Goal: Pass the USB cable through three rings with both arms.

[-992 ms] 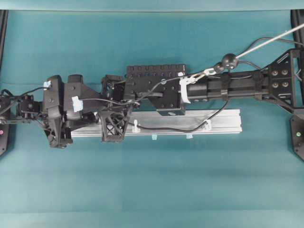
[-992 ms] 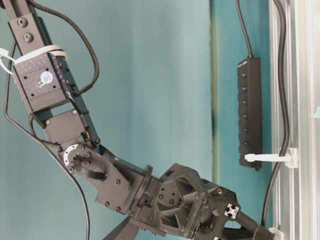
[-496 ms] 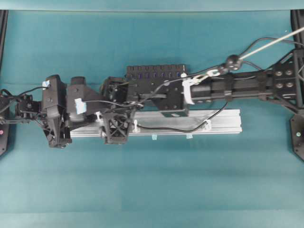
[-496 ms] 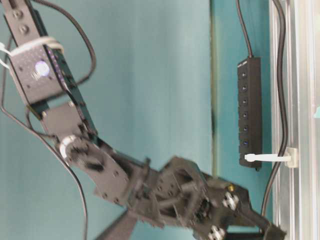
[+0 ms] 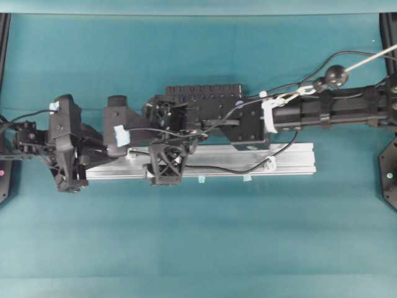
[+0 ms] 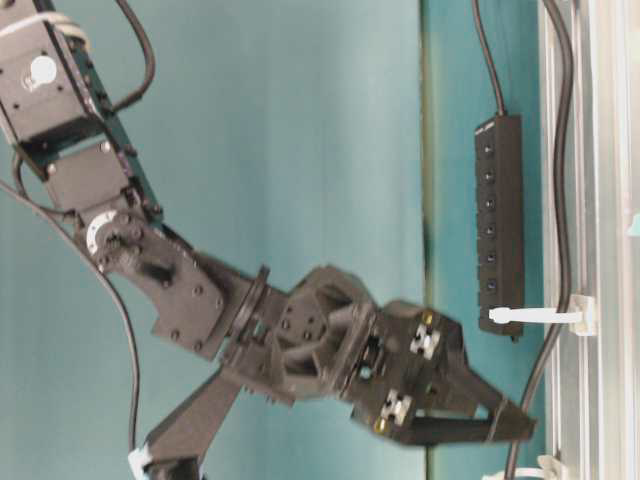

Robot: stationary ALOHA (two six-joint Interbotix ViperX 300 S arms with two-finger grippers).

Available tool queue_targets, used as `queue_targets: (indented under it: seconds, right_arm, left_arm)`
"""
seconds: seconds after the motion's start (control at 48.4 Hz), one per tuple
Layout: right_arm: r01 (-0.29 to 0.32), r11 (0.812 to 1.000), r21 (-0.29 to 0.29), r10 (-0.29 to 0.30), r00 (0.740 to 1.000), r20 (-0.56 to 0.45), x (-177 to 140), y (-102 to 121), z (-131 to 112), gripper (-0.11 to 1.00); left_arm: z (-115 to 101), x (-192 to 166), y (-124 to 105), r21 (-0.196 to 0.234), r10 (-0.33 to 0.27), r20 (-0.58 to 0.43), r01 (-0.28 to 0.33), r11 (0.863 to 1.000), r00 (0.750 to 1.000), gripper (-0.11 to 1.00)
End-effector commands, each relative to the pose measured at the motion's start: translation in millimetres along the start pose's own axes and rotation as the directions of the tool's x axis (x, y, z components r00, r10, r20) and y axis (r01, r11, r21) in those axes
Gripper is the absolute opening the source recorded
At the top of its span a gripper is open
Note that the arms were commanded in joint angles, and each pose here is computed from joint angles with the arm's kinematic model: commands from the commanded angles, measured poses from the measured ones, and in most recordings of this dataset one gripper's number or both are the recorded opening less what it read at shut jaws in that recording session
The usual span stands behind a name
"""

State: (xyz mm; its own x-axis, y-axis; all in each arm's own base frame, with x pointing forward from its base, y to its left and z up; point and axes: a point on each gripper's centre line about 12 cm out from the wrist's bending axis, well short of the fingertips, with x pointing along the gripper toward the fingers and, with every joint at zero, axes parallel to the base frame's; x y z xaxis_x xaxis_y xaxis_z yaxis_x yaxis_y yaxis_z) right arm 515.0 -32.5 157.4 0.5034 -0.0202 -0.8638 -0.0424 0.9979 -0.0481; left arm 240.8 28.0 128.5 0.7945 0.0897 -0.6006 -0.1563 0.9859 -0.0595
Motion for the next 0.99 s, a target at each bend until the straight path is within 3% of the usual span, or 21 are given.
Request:
queue_targets:
  seconds: [0.0, 0.207, 0.496, 0.724, 0.972]
  right_arm:
    - [0.006, 1.0, 0.003, -0.006, 0.999, 0.042, -18, -1, 7, 0.83]
    - [0.015, 1.0, 0.01, -0.016, 0.996, 0.091, -31, -2, 6, 0.83]
    - [0.008, 0.995, 0.098, -0.025, 0.984, 0.175, -61, 2, -7, 0.83]
    - [-0.011, 0.989, 0.145, -0.033, 0.955, 0.296, -87, 9, -23, 0.82]
    - [-0.014, 0.989, 0.149, -0.044, 0.924, 0.38, -108, 11, -44, 0.8]
  left_arm:
    - [4, -6, 0, -0.001, 0.001, 0.005, -0.001, 1.0, 1.0, 0.24]
    - [6, -20, 0, -0.001, 0.002, 0.011, -0.002, 1.0, 1.0, 0.24]
    - [22, -38, -1, 0.0, -0.002, 0.089, 0.002, 1.0, 0.996, 0.24]
    - [29, -48, -2, -0.007, -0.005, 0.136, 0.006, 1.0, 0.991, 0.24]
    - [31, -48, -2, -0.009, -0.005, 0.135, 0.006, 1.0, 0.991, 0.24]
